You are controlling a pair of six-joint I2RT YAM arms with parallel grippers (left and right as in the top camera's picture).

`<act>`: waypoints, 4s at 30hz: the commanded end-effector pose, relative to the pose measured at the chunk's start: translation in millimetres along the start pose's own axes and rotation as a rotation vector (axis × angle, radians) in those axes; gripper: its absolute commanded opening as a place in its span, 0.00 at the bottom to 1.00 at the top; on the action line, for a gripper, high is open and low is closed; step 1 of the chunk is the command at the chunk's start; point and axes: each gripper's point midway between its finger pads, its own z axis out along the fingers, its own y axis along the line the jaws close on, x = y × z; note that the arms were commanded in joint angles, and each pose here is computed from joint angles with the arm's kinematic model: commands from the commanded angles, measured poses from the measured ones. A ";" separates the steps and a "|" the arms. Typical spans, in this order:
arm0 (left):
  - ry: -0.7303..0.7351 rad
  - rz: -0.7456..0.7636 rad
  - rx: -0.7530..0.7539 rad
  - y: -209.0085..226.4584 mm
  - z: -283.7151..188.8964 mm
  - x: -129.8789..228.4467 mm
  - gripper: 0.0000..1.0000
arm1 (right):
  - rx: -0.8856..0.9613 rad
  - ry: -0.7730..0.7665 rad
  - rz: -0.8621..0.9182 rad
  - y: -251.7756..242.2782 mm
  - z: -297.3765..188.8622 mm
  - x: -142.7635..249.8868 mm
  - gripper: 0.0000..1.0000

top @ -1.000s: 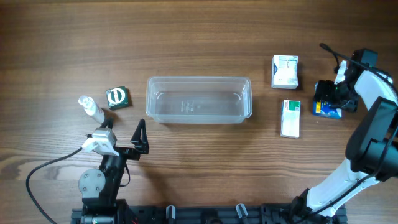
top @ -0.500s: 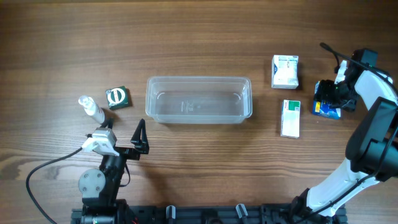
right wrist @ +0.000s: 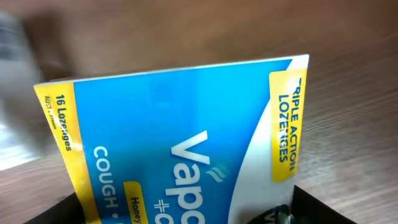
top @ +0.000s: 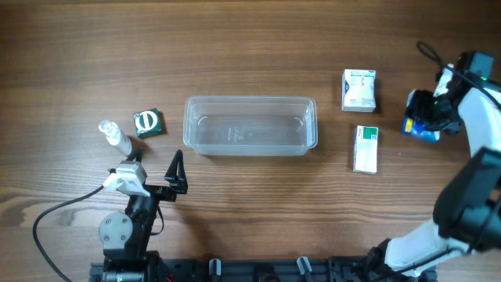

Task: Pack container
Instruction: 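Carry the lozenge box left over the clear container with right gripper, then lower the lozenge box upright into the container's right end and release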

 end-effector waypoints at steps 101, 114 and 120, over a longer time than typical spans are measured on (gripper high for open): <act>0.002 0.016 0.002 -0.5 -0.1 1.7 1.00 | -0.289 0.040 -0.297 302.3 -59.4 118.5 0.59; 0.002 0.016 0.002 -0.5 -0.1 1.7 1.00 | -0.329 0.054 -0.318 308.8 -61.9 122.0 0.73; 0.002 0.016 0.002 -0.5 -0.1 1.7 1.00 | -0.328 0.054 -0.318 308.5 -61.8 121.9 0.73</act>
